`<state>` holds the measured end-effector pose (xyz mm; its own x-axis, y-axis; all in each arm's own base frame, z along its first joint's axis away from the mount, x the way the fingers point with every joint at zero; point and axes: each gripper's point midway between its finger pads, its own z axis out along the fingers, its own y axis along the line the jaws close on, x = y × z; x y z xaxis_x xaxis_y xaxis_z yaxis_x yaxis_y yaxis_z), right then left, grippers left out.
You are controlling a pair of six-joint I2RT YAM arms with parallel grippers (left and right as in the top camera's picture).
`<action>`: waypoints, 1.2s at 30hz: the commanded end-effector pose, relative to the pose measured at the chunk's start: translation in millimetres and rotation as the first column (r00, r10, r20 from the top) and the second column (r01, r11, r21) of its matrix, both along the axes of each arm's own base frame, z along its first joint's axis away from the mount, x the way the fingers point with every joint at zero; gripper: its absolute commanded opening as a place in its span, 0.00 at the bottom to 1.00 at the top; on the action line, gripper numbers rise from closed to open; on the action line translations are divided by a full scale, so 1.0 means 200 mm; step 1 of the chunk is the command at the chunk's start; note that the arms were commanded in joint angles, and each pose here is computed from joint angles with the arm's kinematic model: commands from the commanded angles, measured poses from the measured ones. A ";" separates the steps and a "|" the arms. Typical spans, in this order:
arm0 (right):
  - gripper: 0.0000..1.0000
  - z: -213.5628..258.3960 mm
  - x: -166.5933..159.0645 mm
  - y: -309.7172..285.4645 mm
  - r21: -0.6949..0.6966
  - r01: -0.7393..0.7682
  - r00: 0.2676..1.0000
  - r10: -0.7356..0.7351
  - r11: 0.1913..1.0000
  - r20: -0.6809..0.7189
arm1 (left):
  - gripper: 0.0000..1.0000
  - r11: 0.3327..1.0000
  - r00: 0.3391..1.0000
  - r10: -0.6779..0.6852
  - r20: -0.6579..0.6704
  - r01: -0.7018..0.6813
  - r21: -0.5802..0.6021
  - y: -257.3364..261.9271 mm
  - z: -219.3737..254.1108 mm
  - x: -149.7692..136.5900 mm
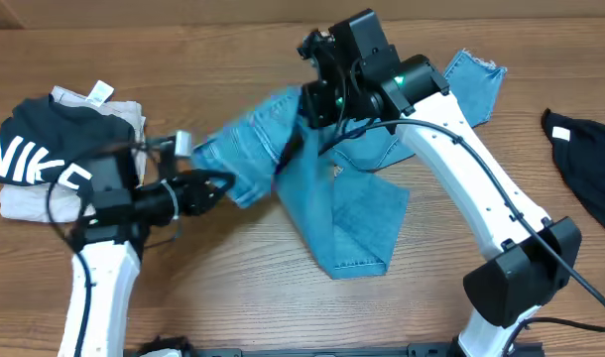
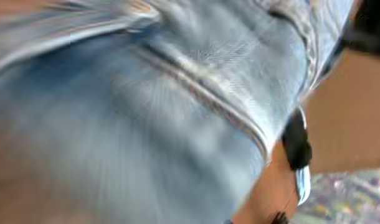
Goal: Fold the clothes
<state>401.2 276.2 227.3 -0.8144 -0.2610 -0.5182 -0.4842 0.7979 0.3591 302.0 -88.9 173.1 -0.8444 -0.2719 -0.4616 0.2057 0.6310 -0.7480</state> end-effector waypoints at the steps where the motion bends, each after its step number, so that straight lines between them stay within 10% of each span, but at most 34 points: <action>1: 0.09 0.01 0.18 -0.37 -0.210 0.223 0.972 -0.200 0.952 0.125 | 0.04 0.993 0.991 0.116 0.062 -0.116 -0.005 0.21 0.15 0.00; 11: 0.18 -0.01 0.15 -0.42 -0.155 0.180 0.984 -0.177 0.971 0.031 | 0.04 0.964 0.962 0.268 0.046 -0.267 -0.016 0.45 0.17 -0.04; 12: 0.28 -0.01 0.13 -0.38 -0.138 0.161 0.987 -0.159 0.977 0.021 | 0.04 0.963 0.962 0.268 0.046 -0.267 -0.016 0.45 0.17 -0.04; 15: 1.00 -0.03 0.09 -0.38 -0.186 0.098 0.995 -0.095 0.978 0.029 | 0.04 0.963 0.962 0.269 0.053 -0.269 -0.013 0.46 0.17 -0.03; 24: 0.92 -0.30 0.01 -0.76 -0.280 0.244 0.913 -0.317 0.929 -0.256 | 0.04 0.923 0.906 0.367 0.210 -0.382 0.038 0.69 0.53 0.01; 36: 0.83 -0.84 -0.60 -0.77 -0.377 0.100 0.682 -0.339 0.921 -0.649 | 0.04 0.767 0.811 0.514 0.281 -0.581 0.272 0.99 0.71 -0.05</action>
<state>306.3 119.3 76.3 -0.9762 -0.0546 0.2097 -0.0004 0.9682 0.2502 295.6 96.2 304.1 -0.5157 -0.5157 -0.6842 -0.1109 0.8320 -0.5435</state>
